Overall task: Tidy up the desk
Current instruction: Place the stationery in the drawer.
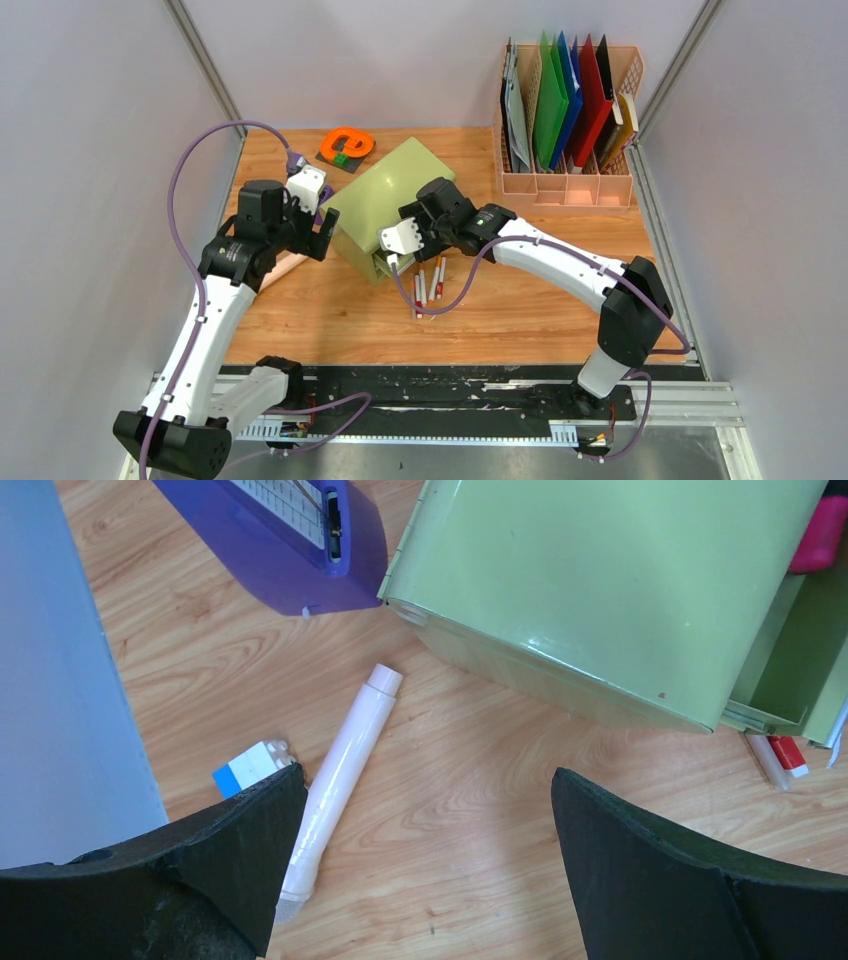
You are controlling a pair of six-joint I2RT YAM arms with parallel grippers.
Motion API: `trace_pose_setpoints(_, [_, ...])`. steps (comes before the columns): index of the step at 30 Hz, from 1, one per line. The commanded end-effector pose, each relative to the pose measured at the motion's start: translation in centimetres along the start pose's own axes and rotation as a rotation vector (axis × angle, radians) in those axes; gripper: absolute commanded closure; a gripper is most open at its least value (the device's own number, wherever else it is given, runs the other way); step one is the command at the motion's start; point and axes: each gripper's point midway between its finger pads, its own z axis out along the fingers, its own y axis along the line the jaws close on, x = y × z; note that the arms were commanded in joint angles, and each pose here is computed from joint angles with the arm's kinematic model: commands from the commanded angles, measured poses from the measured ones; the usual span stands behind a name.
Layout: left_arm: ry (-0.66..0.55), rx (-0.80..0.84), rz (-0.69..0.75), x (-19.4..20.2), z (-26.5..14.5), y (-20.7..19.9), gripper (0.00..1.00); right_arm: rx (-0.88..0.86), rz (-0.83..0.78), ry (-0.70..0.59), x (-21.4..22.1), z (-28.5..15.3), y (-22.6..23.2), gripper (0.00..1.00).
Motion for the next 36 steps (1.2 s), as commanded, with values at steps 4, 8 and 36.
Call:
trace_pose_setpoints(4, [-0.055,-0.016,-0.004,-1.7,-0.5,0.5,0.00,0.117,0.124,-0.030,-1.0,-1.7,-3.3,0.35])
trace_pose_setpoints(8, [-0.057,-0.017,-0.004,-1.7,-0.6,0.6,0.00,0.161,0.250,-0.060,-1.2,-3.3,-4.4,0.35])
trace_pose_setpoints(36, [-0.092,-0.014,-0.012,-2.4,-1.4,0.5,0.00,-0.151,1.211,-0.287,2.1,-1.7,4.3,0.41])
